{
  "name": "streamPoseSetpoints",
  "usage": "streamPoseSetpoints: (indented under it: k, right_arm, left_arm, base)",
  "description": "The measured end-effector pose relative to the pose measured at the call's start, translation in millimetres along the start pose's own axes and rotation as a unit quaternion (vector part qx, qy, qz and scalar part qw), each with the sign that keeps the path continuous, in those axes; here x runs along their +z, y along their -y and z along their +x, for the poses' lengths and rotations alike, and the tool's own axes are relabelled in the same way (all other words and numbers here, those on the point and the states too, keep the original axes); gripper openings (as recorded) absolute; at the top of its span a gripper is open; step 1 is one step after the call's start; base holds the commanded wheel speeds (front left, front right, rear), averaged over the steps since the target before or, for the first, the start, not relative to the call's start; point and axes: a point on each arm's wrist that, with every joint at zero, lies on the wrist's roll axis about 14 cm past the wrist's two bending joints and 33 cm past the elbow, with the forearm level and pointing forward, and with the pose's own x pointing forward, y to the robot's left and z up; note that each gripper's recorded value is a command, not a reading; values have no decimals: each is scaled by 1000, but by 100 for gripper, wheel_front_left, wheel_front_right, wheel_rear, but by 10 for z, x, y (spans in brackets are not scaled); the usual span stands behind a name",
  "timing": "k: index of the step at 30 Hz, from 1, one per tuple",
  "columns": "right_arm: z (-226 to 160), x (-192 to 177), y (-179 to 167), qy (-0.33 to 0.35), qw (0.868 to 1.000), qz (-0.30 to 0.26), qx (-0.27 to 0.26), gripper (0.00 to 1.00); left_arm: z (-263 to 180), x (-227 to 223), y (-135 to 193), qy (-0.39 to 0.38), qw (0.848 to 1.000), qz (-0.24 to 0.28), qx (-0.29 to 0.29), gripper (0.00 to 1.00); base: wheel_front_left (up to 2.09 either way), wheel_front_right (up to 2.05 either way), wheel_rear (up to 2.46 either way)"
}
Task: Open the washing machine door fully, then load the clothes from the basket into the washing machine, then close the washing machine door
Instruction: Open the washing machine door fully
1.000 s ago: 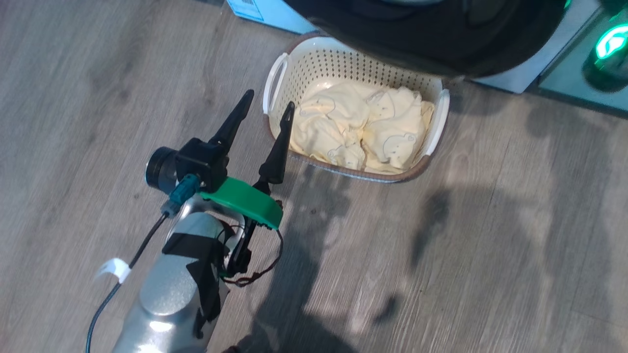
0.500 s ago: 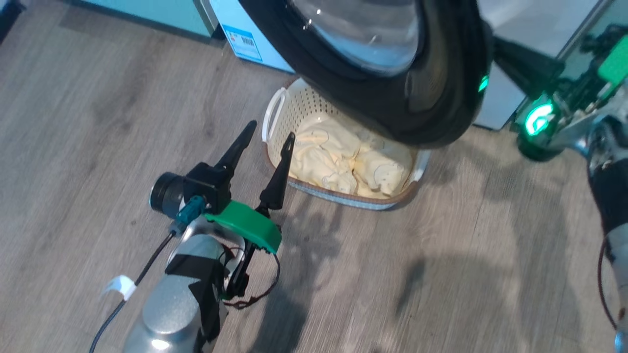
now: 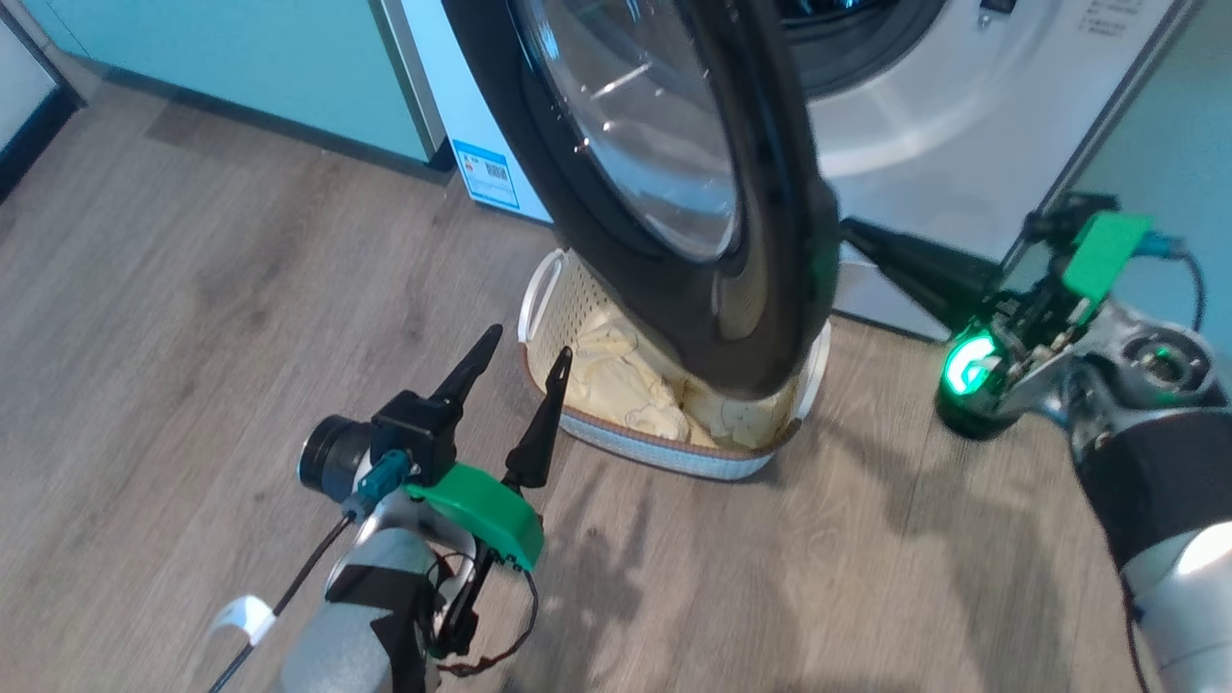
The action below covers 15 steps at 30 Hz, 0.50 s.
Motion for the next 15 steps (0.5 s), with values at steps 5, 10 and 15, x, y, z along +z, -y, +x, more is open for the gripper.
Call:
streamPoseSetpoints:
  k: [5, 10, 15]
  right_arm:
    - [62, -233, -37, -21, 1000, 5, 7, 0]
    - [135, -388, -46, -32, 999, 12, 11, 0]
    - [163, -431, -22, -31, 999, 16, 9, 0]
  left_arm:
    - [-42, 90, -10, 11, 1000, 5, 1, 100]
    - [-102, 93, -21, 11, 1000, 4, 4, 100]
    - [-112, 72, -16, 8, 1000, 3, 4, 100]
  base:
    - [0, 0, 0]
    - [0, 0, 0]
    - [0, 0, 0]
